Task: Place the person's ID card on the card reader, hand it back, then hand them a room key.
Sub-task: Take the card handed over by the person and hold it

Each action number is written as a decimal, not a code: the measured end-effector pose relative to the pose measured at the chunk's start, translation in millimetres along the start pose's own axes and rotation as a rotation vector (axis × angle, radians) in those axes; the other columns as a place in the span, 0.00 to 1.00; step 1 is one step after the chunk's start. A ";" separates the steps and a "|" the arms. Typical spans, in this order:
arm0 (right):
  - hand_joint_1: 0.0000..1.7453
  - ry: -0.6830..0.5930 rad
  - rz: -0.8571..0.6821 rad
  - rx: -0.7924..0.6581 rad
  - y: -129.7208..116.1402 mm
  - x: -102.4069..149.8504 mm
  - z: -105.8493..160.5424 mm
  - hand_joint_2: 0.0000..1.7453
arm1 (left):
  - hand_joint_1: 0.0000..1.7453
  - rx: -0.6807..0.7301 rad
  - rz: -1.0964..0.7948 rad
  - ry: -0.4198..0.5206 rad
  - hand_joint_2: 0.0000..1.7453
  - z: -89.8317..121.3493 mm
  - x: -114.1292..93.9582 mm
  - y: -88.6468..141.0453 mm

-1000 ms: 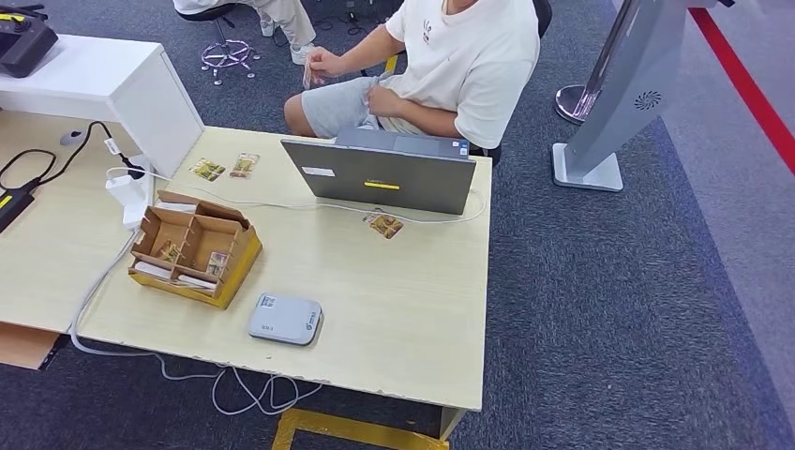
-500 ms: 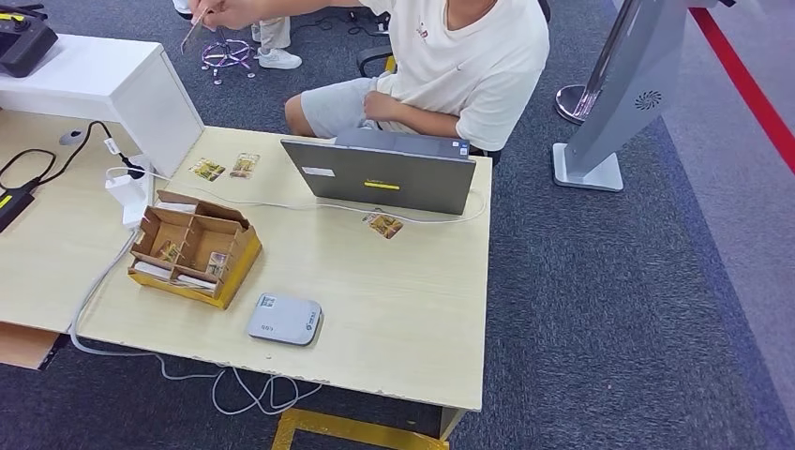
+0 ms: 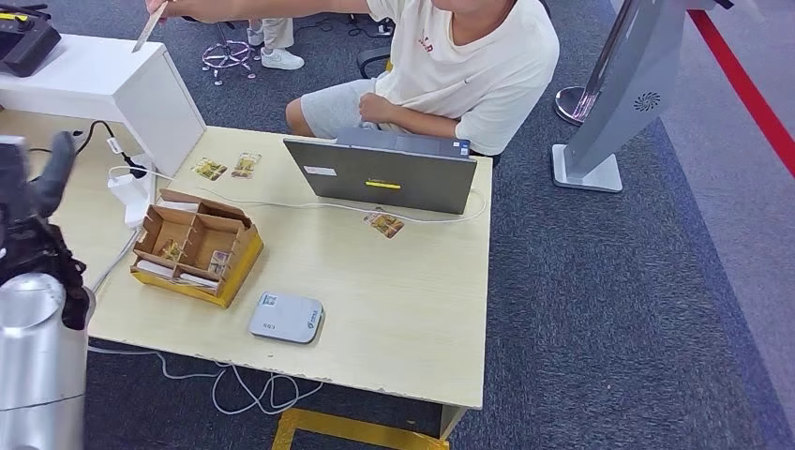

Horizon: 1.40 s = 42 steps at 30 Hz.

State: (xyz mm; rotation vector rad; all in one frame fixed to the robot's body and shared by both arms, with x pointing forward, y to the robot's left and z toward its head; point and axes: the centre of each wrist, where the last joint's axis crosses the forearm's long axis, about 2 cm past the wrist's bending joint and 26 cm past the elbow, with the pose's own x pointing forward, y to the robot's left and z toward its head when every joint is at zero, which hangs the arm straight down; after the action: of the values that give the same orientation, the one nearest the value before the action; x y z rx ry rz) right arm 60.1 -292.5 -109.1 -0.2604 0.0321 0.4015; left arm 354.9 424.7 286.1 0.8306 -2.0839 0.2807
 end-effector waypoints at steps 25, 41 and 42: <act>0.00 -0.031 0.104 -0.019 2.1 2.2 0.9 1.00 | 0.00 -0.526 -1.122 -0.643 1.00 -49.1 41.9 -157.2; 0.00 -0.027 0.124 -0.022 3.1 1.5 0.9 1.00 | 0.00 -0.589 -1.144 -0.594 1.00 -43.2 39.5 -179.2; 0.00 -0.027 0.124 -0.022 3.1 1.5 0.9 1.00 | 0.00 -0.591 -1.145 -0.592 1.00 -42.9 38.7 -179.2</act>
State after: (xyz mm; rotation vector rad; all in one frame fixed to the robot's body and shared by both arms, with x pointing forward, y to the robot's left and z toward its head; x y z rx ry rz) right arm 60.2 -289.0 -109.1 -0.2751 0.0170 0.5294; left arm 482.6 292.1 325.5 1.6517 -1.6489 -1.2427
